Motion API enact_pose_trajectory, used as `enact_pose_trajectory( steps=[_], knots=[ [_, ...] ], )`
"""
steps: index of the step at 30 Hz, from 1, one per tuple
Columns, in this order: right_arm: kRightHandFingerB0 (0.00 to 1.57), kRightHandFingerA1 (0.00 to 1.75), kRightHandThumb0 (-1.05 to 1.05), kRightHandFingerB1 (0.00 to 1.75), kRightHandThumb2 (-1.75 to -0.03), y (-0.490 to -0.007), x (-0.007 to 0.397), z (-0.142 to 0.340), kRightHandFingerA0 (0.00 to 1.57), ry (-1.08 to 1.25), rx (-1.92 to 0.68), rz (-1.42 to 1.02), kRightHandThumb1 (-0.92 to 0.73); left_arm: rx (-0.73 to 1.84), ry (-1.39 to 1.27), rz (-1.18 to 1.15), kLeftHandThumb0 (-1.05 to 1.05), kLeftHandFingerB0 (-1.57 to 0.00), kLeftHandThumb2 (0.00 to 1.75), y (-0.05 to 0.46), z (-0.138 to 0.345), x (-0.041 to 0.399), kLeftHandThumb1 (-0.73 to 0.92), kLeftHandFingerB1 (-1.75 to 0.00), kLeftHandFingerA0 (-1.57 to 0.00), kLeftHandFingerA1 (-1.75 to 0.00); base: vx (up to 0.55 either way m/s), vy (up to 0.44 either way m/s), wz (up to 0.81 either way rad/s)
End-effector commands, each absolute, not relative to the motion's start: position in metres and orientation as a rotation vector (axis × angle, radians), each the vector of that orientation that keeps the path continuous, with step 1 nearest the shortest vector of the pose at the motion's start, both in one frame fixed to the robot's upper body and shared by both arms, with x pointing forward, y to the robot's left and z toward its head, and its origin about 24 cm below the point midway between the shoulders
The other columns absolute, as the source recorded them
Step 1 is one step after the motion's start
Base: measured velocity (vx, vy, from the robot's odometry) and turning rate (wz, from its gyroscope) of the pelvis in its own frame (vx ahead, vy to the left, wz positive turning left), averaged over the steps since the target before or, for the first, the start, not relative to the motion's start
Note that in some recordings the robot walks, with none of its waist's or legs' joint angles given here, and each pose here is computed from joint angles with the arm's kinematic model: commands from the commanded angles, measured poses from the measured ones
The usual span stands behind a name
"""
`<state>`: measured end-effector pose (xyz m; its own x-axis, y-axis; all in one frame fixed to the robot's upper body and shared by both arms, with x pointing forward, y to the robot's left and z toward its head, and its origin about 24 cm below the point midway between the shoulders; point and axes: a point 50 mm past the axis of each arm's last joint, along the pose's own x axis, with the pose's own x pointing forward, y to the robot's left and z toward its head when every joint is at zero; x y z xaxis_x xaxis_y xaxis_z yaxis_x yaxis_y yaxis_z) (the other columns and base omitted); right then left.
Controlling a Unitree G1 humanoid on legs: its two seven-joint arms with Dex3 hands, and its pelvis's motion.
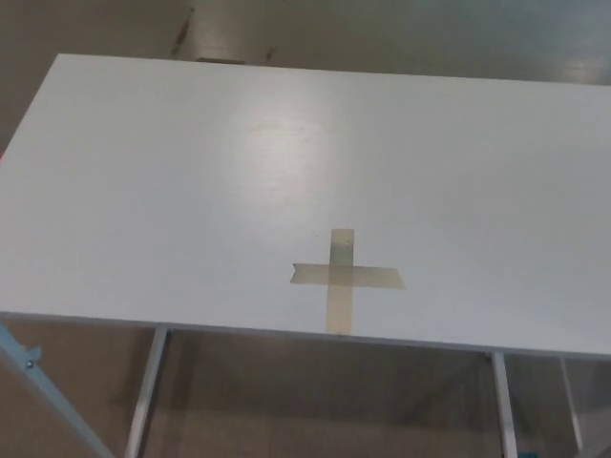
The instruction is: Use the left hand to take the pink dumpling toy on a person's hand and put it on the desk.
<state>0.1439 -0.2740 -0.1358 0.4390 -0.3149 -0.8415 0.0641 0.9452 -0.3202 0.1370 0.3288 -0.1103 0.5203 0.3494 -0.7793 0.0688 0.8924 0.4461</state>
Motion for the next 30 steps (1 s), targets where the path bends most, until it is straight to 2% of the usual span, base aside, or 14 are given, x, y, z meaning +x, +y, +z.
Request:
enact_pose_trajectory(
  steps=[1, 30],
  knots=[
    [0.57, 0.45, -0.25, 0.43, -0.6, -0.277, 0.14, -0.1362, 0.66, 1.096, -0.249, -0.253, -0.7, 0.451, 1.009, 0.159, -0.38, -0.42, 0.59, 0.329, -0.1106, 0.1349, 0.63, -0.35, -0.64, -0.41, 0.0, 0.0, 0.0],
    [0.58, 0.45, -0.25, 0.43, -0.61, -0.2771, 0.1422, -0.1355, 0.65, 1.093, -0.252, -0.259, -0.69, 0.468, 1.012, 0.143, -0.39, -0.41, 0.59, 0.3284, -0.1103, 0.137, 0.63, -0.35, -0.65, -0.41, 0.0, 0.0, 0.0]
  ],
)
